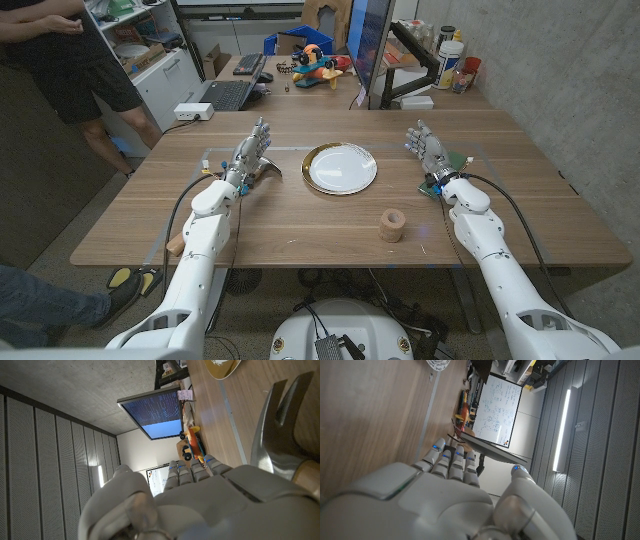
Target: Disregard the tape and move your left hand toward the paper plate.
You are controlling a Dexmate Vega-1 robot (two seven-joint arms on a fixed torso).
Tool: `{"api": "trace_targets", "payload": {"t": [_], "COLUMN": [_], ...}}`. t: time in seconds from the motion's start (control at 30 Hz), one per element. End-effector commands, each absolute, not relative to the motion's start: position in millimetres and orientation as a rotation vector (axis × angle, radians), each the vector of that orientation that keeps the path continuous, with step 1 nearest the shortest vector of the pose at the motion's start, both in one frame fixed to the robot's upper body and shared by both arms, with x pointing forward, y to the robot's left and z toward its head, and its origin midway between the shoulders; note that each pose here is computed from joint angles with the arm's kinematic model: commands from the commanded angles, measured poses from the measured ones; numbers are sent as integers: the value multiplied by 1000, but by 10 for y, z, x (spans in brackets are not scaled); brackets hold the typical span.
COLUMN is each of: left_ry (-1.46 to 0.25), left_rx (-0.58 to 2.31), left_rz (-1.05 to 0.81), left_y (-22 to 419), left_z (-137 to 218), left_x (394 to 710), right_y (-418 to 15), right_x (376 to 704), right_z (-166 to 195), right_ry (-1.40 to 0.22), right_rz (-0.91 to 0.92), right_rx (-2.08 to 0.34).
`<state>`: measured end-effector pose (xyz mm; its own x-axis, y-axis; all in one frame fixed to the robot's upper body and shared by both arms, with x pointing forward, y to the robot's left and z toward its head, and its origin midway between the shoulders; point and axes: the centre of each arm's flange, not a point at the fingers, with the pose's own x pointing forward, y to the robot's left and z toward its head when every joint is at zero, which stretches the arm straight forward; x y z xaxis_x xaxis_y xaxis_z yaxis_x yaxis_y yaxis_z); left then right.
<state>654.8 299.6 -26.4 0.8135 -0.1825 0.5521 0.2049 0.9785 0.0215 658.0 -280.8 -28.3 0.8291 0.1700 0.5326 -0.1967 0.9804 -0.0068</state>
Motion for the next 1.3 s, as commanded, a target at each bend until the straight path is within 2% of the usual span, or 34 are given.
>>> {"api": "trace_targets", "payload": {"t": [0.03,0.63,1.3], "left_ry": [-591,-587,-590], "left_rx": [-11,68,133], "left_rz": [-201,-172,-185], "left_y": [3005,3024,2949], "left_z": [-209,-134,26], "left_x": [6489,6354,6351], "right_y": [-2789,-2765,-2776], "right_x": [6591,6599,6616], "right_z": [-298,-341,-371], "right_ry": [-555,-543,-548], "right_rz": [198,204,206], "right_rx": [48,59,71]}}
